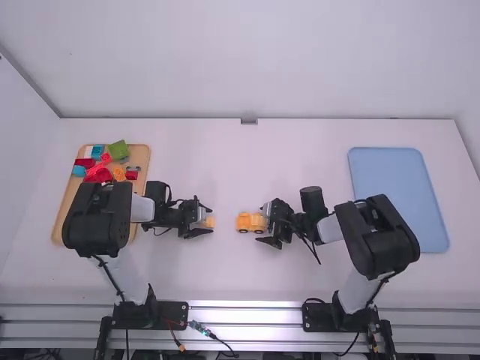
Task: Assemble lego blocks to make yellow taxi
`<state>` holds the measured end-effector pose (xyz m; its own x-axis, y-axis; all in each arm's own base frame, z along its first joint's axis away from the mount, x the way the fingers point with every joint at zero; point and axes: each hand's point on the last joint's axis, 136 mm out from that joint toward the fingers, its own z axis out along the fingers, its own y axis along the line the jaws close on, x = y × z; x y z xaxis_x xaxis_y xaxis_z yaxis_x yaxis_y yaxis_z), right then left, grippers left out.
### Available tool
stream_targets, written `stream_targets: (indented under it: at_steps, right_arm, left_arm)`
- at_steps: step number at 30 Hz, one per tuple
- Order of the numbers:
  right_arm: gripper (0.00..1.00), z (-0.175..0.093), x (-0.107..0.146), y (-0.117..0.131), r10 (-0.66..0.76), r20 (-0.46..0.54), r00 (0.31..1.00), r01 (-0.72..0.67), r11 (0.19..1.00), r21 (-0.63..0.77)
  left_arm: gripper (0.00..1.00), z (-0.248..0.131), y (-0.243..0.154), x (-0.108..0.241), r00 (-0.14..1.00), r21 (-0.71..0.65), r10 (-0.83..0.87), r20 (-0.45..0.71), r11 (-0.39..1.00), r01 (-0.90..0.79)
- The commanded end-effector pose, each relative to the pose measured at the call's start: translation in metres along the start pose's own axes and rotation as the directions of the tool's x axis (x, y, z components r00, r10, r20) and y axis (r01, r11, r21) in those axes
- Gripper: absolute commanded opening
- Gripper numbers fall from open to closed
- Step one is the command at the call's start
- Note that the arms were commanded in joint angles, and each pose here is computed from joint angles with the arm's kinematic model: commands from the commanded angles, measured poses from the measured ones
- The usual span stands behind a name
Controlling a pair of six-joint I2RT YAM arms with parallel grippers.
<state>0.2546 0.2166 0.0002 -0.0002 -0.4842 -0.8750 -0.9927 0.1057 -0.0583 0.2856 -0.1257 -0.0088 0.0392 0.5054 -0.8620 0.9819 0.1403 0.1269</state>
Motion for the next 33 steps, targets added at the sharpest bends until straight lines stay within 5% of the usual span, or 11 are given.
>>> stream_targets:
  at_steps: [1, 26, 33]
  right_arm:
    - [1.00, 0.0018, -0.0038, 0.0009, -0.038, 0.021, 0.999, 0.038, 0.999, -0.027]
    - [1.00, 0.0021, -0.0053, -0.0004, -0.033, 0.023, 0.999, 0.034, 0.999, -0.032]
    - [1.00, 0.0020, -0.0054, -0.0007, -0.034, 0.023, 0.999, 0.035, 0.999, -0.031]
  left_arm:
    - [0.60, 0.0008, 0.0008, -0.0026, 0.999, 0.014, -0.035, 0.013, 0.999, 0.035]
    - [0.63, 0.0036, 0.0036, -0.0013, 0.996, 0.040, -0.079, 0.028, 0.996, 0.078]
    - [0.53, 0.0040, 0.0017, 0.0040, 0.997, 0.037, -0.077, 0.002, 0.996, 0.077]
